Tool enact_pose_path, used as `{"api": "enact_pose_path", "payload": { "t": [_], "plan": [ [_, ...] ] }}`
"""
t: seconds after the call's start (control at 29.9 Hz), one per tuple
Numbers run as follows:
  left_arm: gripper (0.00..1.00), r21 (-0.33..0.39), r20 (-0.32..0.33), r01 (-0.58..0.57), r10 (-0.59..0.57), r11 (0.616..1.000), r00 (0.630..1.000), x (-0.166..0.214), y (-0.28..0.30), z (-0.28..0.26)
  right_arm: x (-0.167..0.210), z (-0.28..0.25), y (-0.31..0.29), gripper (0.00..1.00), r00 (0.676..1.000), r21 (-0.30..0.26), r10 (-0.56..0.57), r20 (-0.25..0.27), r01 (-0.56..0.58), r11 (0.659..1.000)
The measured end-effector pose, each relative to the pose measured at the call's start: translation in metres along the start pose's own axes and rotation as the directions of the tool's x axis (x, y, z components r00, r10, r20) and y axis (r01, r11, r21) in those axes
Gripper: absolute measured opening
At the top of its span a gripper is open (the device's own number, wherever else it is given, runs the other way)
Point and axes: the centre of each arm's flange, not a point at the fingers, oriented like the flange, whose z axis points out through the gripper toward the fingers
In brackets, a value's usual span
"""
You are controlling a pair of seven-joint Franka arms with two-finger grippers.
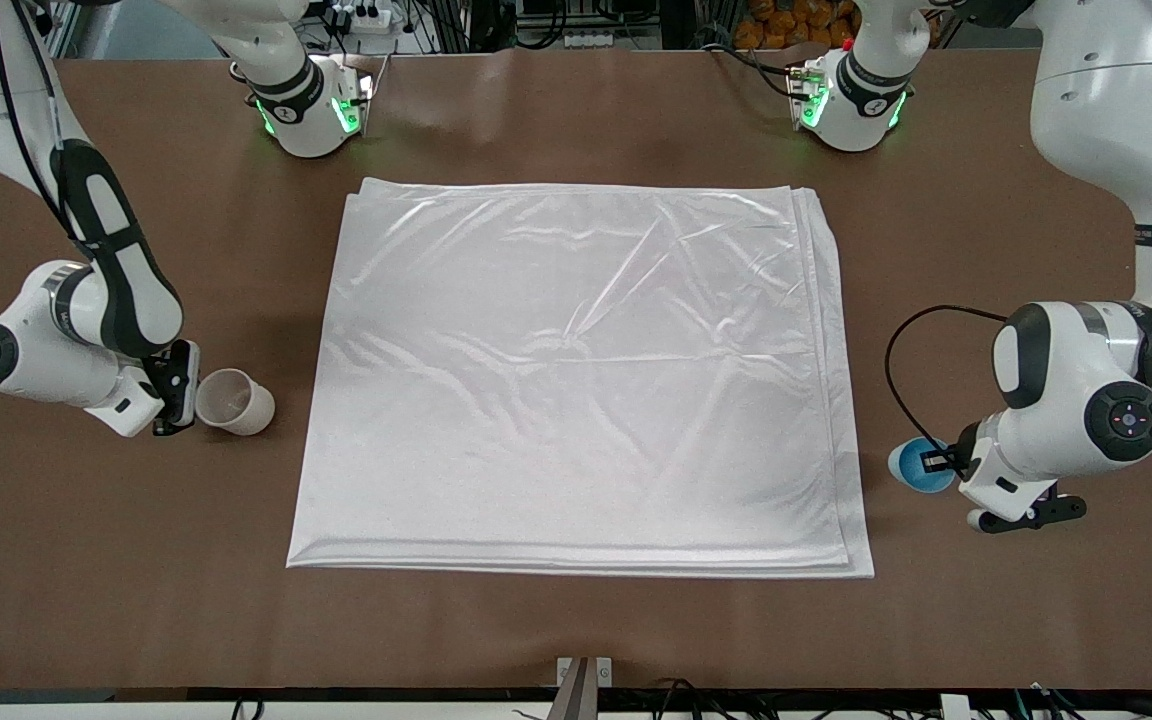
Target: Place blue cup into white mug on cloth
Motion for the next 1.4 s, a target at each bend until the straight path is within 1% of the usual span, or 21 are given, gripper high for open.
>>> {"api": "enact_pose_path", "payload": {
  "t": [0.07,0.1,0.43,0.53,0.67,0.8,1.0,1.17,1.4],
  "plan": [
    [0.05,0.000,0.000,0.001,-0.001,1.000,1.000,0.000,-0.001,0.000,0.000,-0.004,0.003,0.21,1.000,-0.009,-0.001,0.002,0.001,1.000],
    [0.05,0.000,0.000,0.002,-0.002,1.000,1.000,0.000,-0.001,0.000,0.000,-0.006,0.004,0.19,1.000,-0.014,-0.001,0.002,0.001,1.000],
    [0.05,-0.002,-0.006,0.014,-0.014,1.000,1.000,0.002,-0.010,-0.004,0.002,-0.038,0.020,0.19,1.000,-0.059,0.000,-0.004,0.000,0.998],
    [0.05,-0.004,-0.012,0.016,-0.016,1.000,1.000,0.002,-0.011,-0.009,0.013,-0.050,0.026,0.19,1.000,-0.073,-0.006,-0.026,0.004,0.997],
    [0.05,-0.012,-0.018,0.013,-0.014,1.000,1.000,0.001,-0.007,-0.014,0.039,-0.062,0.032,0.19,0.998,-0.085,-0.018,-0.064,0.012,0.996],
    [0.05,-0.035,-0.016,0.013,-0.013,0.999,1.000,-0.001,0.002,-0.018,0.068,-0.070,0.036,0.19,0.997,-0.091,-0.007,-0.081,-0.001,0.996],
    [0.05,-0.067,-0.008,0.001,-0.002,0.998,1.000,-0.007,0.023,-0.019,0.124,-0.078,0.039,0.19,0.996,-0.090,0.023,-0.086,-0.030,0.995],
    [0.05,-0.073,-0.005,0.014,-0.014,0.997,1.000,-0.012,0.043,-0.020,0.183,-0.078,0.037,0.19,0.995,-0.080,0.054,-0.087,-0.061,0.995],
    [0.05,-0.075,-0.006,0.021,-0.021,0.997,1.000,-0.018,0.063,-0.023,0.259,-0.071,0.027,0.19,0.995,-0.068,0.059,-0.083,-0.065,0.996]
  ]
}}
